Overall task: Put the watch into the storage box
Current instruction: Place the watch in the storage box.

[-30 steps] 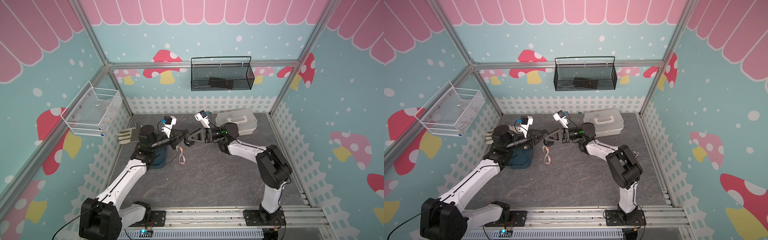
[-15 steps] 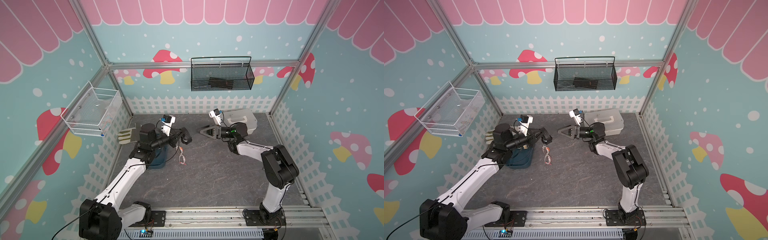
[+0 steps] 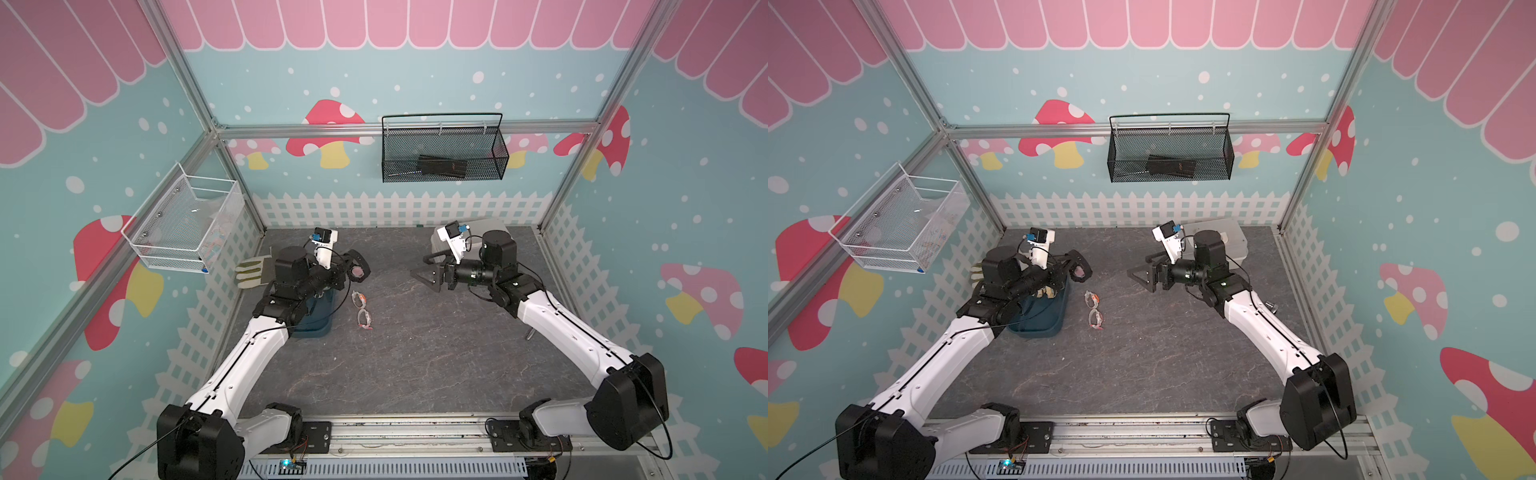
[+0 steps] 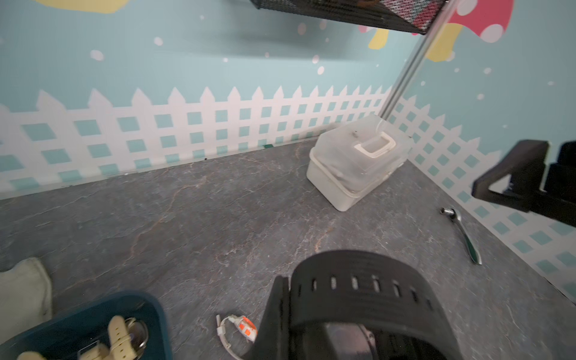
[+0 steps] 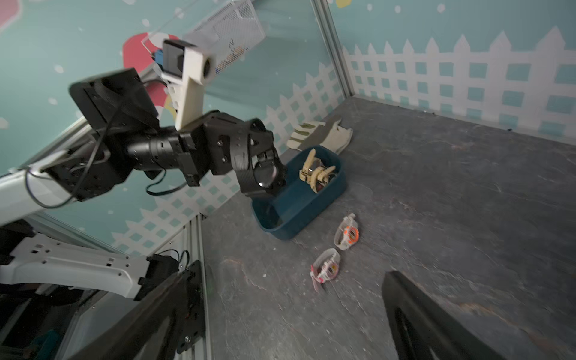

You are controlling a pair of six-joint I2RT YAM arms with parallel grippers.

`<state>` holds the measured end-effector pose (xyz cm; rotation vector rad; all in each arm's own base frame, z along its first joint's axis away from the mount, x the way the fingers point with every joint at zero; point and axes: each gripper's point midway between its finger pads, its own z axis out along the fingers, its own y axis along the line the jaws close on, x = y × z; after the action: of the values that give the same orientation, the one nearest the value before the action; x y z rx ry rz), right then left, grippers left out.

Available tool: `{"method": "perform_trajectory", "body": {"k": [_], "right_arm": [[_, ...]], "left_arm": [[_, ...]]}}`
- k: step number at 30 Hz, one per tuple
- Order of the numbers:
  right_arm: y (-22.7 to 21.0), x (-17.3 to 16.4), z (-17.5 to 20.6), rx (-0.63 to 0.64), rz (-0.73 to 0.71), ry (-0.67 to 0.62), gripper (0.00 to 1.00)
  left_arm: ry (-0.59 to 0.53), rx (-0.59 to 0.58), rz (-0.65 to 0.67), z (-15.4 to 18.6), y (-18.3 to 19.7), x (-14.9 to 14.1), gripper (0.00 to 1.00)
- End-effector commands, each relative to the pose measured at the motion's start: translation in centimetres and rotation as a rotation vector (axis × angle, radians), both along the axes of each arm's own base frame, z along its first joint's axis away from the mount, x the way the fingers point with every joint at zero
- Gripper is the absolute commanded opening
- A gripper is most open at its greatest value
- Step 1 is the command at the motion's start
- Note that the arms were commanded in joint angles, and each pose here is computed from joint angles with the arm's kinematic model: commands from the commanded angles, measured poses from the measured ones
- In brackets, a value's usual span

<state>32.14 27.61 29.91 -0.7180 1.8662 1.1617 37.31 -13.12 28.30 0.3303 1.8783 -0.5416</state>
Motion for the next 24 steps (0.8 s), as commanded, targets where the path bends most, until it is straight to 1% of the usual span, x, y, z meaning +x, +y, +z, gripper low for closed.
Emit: {"method": "perform_trajectory", "body": {"k": [1, 5, 7, 11, 16, 24], "right_arm": [[-1.3, -0.2, -4.9, -0.189, -0.045, 0.054, 1.00], [-1.2, -0.3, -5.9, -0.230, -0.059, 0.049, 1.00], [-1.0, -0.4, -6.3, -0.254, -0.056, 0.046, 1.00], [-0.4, -0.6, -7.5, -0.296, -0.037, 0.048, 1.00], [0.8, -0.8, -8.9, -0.327, 0.000, 0.061, 1.00], [2.2, -0.9, -9.8, -0.371, 0.049, 0.078, 1.00]], "left_arm": [[0.020, -0.008, 0.171, 0.6, 3.4, 1.5, 0.00], [0.128, -0.018, 0.362, -1.3, 7.3, 2.8, 0.00], [0.161, -0.030, 0.430, -1.9, 8.8, 3.0, 0.00], [0.249, -0.018, 0.553, -3.9, 11.4, 3.4, 0.00], [0.386, 0.002, 0.632, -6.7, 13.2, 3.4, 0.00], [0.506, 0.069, 0.730, -10.1, 15.5, 3.4, 0.00]]}}
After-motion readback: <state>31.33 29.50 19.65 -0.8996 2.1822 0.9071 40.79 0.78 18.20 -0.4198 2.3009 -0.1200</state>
